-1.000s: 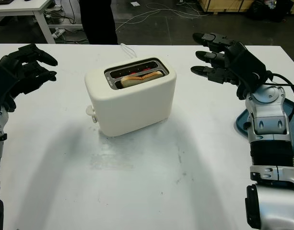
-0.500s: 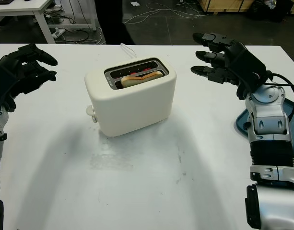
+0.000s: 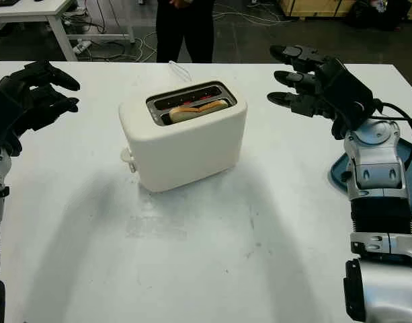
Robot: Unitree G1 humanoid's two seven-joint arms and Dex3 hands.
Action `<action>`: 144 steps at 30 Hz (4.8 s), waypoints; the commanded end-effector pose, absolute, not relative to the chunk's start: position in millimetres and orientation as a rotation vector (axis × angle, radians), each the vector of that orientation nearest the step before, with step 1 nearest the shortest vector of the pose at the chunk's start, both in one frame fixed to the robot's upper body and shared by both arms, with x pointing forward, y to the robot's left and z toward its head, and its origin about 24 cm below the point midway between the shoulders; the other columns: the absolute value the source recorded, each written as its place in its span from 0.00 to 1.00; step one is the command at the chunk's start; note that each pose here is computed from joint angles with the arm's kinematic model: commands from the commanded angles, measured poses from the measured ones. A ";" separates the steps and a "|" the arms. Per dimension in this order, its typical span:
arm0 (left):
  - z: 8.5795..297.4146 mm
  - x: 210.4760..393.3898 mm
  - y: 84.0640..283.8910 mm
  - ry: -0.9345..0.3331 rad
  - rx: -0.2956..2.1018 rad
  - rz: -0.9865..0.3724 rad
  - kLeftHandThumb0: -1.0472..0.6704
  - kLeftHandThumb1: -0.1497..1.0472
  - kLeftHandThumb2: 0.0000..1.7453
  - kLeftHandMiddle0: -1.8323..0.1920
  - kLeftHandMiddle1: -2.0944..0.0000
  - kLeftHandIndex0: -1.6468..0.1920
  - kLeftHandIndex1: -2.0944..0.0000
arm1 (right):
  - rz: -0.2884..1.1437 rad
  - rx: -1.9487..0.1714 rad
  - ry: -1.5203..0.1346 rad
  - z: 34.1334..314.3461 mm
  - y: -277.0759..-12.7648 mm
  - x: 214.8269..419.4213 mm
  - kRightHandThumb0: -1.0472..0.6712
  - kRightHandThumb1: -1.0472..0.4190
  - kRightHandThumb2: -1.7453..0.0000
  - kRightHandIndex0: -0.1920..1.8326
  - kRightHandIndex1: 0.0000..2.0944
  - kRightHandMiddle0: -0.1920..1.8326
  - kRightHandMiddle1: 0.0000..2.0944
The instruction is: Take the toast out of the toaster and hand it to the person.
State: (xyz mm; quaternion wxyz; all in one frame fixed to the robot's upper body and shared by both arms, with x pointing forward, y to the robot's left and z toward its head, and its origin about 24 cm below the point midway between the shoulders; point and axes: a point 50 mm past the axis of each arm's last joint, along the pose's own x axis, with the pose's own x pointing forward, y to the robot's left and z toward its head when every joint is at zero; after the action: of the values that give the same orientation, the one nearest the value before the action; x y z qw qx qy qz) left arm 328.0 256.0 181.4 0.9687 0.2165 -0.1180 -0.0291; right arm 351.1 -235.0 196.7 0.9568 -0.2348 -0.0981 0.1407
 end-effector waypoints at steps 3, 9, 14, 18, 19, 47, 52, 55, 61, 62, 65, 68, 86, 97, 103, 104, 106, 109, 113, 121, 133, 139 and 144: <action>177.2 326.2 256.7 -0.230 0.428 -0.052 0.00 0.85 0.00 0.66 0.33 0.64 0.36 | 0.281 -0.458 -0.209 198.5 -234.9 350.4 0.56 0.09 0.98 0.32 0.00 0.30 0.00; 176.9 325.9 256.7 -0.228 0.434 -0.053 0.00 0.85 0.00 0.65 0.34 0.64 0.36 | 0.284 -0.461 -0.195 198.3 -234.8 350.0 0.55 0.09 0.98 0.32 0.00 0.30 0.00; 175.8 325.9 256.1 -0.223 0.432 -0.052 0.00 0.85 0.00 0.65 0.34 0.65 0.36 | 0.290 -0.463 -0.200 197.0 -235.9 350.2 0.56 0.09 0.98 0.31 0.00 0.29 0.00; 175.9 325.5 256.6 -0.222 0.432 -0.048 0.00 0.85 0.00 0.65 0.34 0.64 0.36 | 0.290 -0.470 -0.192 197.1 -235.4 350.7 0.54 0.09 0.98 0.31 0.00 0.29 0.00; 176.2 325.4 256.7 -0.223 0.433 -0.047 0.00 0.85 0.00 0.65 0.33 0.64 0.36 | 0.290 -0.469 -0.194 197.4 -235.0 350.8 0.53 0.09 0.98 0.32 0.00 0.29 0.00; 175.6 325.6 256.9 -0.229 0.426 -0.051 0.00 0.85 0.00 0.66 0.33 0.64 0.36 | 0.292 -0.456 -0.201 198.0 -235.0 350.4 0.54 0.09 0.99 0.31 0.00 0.29 0.00; 175.1 325.8 256.9 -0.230 0.417 -0.049 0.00 0.85 0.00 0.65 0.33 0.64 0.36 | 0.286 -0.472 -0.194 198.0 -235.2 350.4 0.54 0.09 0.99 0.32 0.00 0.30 0.00; 175.3 325.5 256.8 -0.231 0.424 -0.046 0.00 0.85 0.00 0.65 0.33 0.64 0.36 | 0.287 -0.462 -0.191 198.1 -234.8 350.2 0.55 0.09 0.98 0.31 0.00 0.29 0.00; 174.8 325.2 257.1 -0.229 0.430 -0.043 0.00 0.85 0.00 0.65 0.33 0.64 0.36 | 0.291 -0.458 -0.193 197.6 -234.5 350.5 0.55 0.09 0.98 0.31 0.00 0.29 0.00; 174.7 325.2 257.2 -0.227 0.428 -0.043 0.00 0.86 0.00 0.65 0.33 0.64 0.36 | 0.291 -0.460 -0.190 197.8 -234.5 350.5 0.55 0.09 0.98 0.31 0.00 0.29 0.00; 174.6 325.3 257.0 -0.227 0.418 -0.048 0.00 0.85 0.00 0.66 0.33 0.64 0.36 | 0.291 -0.470 -0.190 198.1 -234.5 350.3 0.54 0.09 0.98 0.31 0.00 0.29 0.00; 174.7 325.1 256.6 -0.229 0.421 -0.047 0.00 0.85 0.00 0.66 0.33 0.64 0.36 | 0.291 -0.473 -0.191 198.1 -234.9 350.3 0.54 0.09 0.98 0.31 0.00 0.29 0.00; 174.2 325.3 256.7 -0.227 0.420 -0.046 0.00 0.85 0.00 0.66 0.33 0.64 0.36 | 0.296 -0.462 -0.190 197.8 -234.7 350.0 0.55 0.09 0.97 0.30 0.00 0.28 0.00; 174.7 326.1 257.1 -0.231 0.427 -0.054 0.00 0.86 0.00 0.66 0.34 0.64 0.37 | 0.296 -0.465 -0.191 198.3 -233.7 350.3 0.54 0.09 0.98 0.31 0.00 0.29 0.00; 175.1 326.7 257.2 -0.238 0.426 -0.057 0.00 0.86 0.00 0.65 0.35 0.64 0.37 | 0.300 -0.454 -0.198 197.9 -233.5 351.1 0.55 0.09 0.97 0.30 0.00 0.28 0.00; 175.1 326.8 257.2 -0.240 0.426 -0.058 0.00 0.86 0.00 0.65 0.35 0.64 0.37 | 0.300 -0.458 -0.200 198.0 -233.5 351.0 0.55 0.09 0.98 0.30 0.00 0.28 0.00; 175.1 326.8 257.1 -0.241 0.420 -0.058 0.00 0.86 0.00 0.65 0.35 0.64 0.37 | 0.298 -0.458 -0.197 198.4 -233.2 350.9 0.55 0.09 0.98 0.30 0.00 0.28 0.00; 175.2 326.9 256.9 -0.238 0.416 -0.057 0.00 0.85 0.00 0.65 0.34 0.63 0.37 | 0.298 -0.460 -0.196 198.7 -232.8 351.0 0.56 0.09 0.97 0.30 0.00 0.28 0.00; 174.9 326.9 257.2 -0.238 0.413 -0.055 0.00 0.85 0.00 0.65 0.34 0.63 0.38 | 0.298 -0.472 -0.199 199.1 -233.0 351.1 0.56 0.09 0.97 0.30 0.00 0.29 0.00; 174.6 326.1 256.9 -0.235 0.424 -0.050 0.00 0.85 0.00 0.65 0.34 0.64 0.37 | 0.295 -0.469 -0.188 198.7 -233.5 350.7 0.55 0.09 0.97 0.30 0.00 0.29 0.00; 174.4 325.6 257.2 -0.233 0.416 -0.048 0.00 0.85 0.00 0.66 0.33 0.64 0.37 | 0.296 -0.470 -0.192 197.9 -234.1 350.6 0.54 0.09 0.98 0.30 0.00 0.29 0.00; 174.4 325.5 257.4 -0.234 0.414 -0.050 0.00 0.85 0.00 0.66 0.33 0.64 0.36 | 0.294 -0.465 -0.190 197.4 -234.0 350.5 0.54 0.09 0.98 0.31 0.00 0.29 0.00; 174.9 325.6 257.3 -0.234 0.416 -0.046 0.00 0.85 0.00 0.66 0.33 0.65 0.36 | 0.293 -0.462 -0.186 198.0 -234.0 350.1 0.55 0.09 0.97 0.30 0.00 0.29 0.00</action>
State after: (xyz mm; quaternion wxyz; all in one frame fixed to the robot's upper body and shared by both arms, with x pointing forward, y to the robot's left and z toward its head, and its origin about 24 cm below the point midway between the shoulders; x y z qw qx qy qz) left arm 326.5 255.6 174.3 0.9703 0.2110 -0.1144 -0.0292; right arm 351.1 -234.0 196.3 0.9581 -0.2294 -0.0918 0.1451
